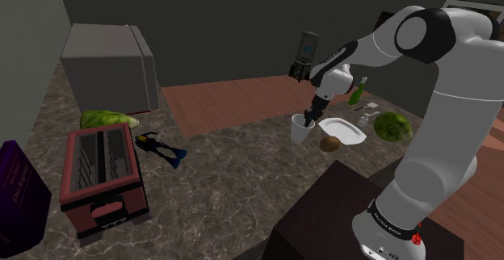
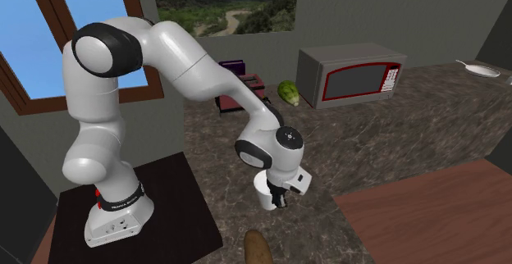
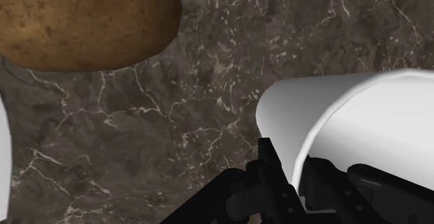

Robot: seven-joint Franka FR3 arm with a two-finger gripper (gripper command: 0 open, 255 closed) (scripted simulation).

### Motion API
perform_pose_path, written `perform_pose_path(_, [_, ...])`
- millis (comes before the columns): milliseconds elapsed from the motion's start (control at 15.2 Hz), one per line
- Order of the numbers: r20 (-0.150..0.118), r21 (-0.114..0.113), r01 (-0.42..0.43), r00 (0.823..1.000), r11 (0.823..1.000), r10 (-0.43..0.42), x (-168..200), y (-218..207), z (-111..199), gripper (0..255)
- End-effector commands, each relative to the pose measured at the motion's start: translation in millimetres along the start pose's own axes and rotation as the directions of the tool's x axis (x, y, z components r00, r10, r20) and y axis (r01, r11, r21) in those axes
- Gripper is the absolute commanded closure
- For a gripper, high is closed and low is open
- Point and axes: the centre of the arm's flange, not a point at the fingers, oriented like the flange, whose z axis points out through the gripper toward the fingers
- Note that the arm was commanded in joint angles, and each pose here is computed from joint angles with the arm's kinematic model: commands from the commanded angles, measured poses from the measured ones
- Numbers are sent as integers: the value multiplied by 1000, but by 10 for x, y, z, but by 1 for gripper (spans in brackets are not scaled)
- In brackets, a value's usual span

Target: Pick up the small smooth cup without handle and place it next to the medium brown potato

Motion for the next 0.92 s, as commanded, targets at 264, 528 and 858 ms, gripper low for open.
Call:
perform_pose_path(264, [-1,0,0,1000,1000,0,-1,63,314,255])
perform_pose_path(528, [-1,0,0,1000,1000,0,-2,85,410,255])
perform_pose_path(858, [-1,0,0,1000,1000,0,-2,85,410,255])
